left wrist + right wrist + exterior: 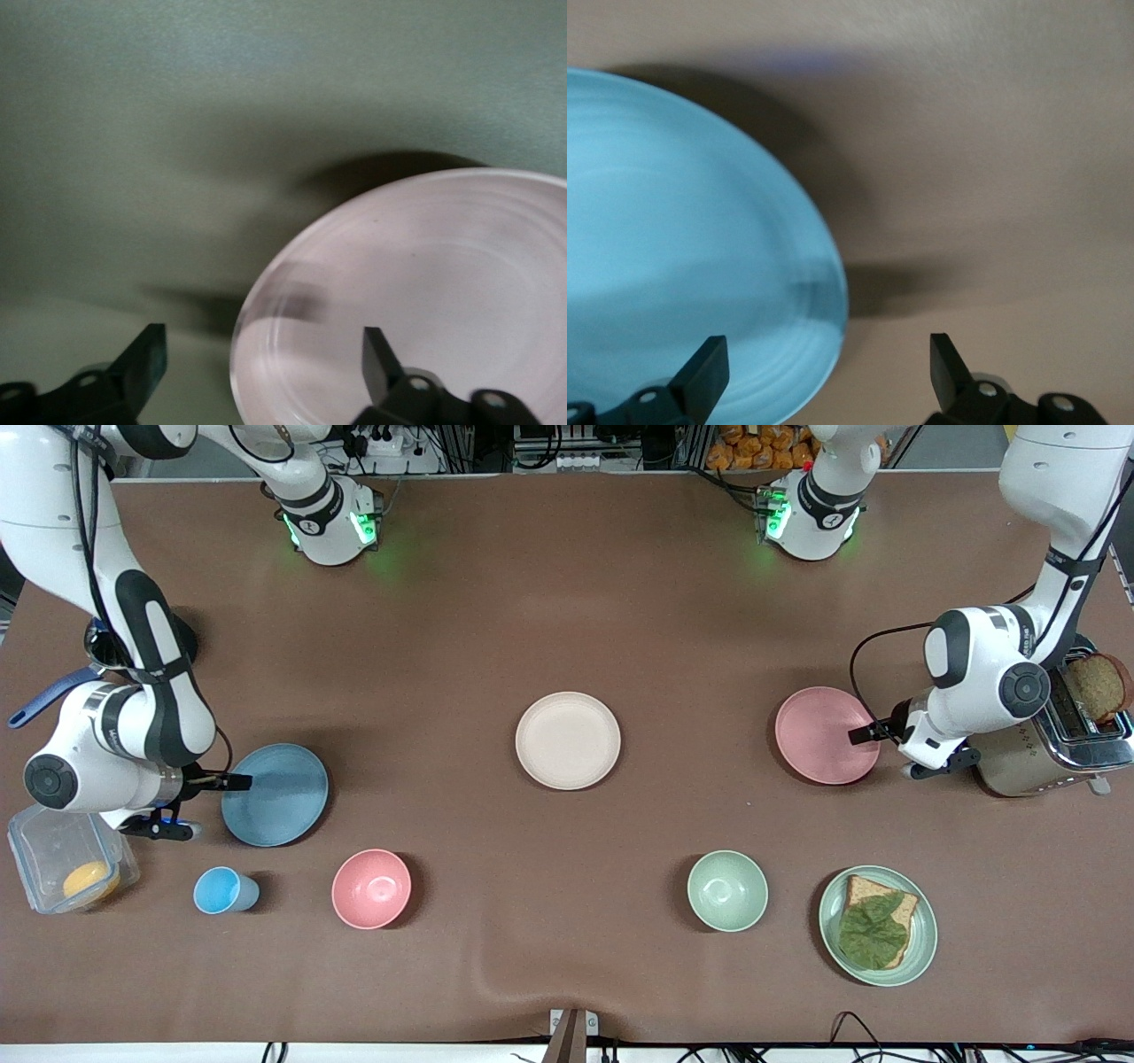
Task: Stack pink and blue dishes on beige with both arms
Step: 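Grip the pink and blue plate rims with both grippers and lift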
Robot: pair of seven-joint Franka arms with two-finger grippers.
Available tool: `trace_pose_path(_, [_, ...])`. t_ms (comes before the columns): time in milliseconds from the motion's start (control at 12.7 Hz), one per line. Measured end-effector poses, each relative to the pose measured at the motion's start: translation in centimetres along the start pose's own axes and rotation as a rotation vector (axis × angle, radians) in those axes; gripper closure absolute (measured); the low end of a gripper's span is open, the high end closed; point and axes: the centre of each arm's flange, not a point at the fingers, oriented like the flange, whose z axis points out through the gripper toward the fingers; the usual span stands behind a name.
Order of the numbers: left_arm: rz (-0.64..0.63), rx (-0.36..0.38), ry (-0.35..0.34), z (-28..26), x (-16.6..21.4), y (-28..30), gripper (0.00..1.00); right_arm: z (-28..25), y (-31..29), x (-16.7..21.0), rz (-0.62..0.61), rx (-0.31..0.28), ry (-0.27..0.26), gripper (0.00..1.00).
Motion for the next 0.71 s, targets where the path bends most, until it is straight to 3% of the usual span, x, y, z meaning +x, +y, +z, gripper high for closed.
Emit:
trace_pose_path(316, [-0.006,-0.003,-0.006,0.7,0.1,-0.3,0.55,1.7,-0.4,0.2,0.052,0.093,-0.017,0.48])
trace_pose_path(553, [-0.005,-0.004,0.000,0.5,0.2,-0.2,0.89,1.5,-0.5,0.2,0.044,0.106,-0.013,0.81])
trace_pose_path(711, [0.011,-0.008,0.027,-0.9,0.5,0.7,0.93,1.1,-0.6,0.4,0.002,0.109,-0.003,0.89])
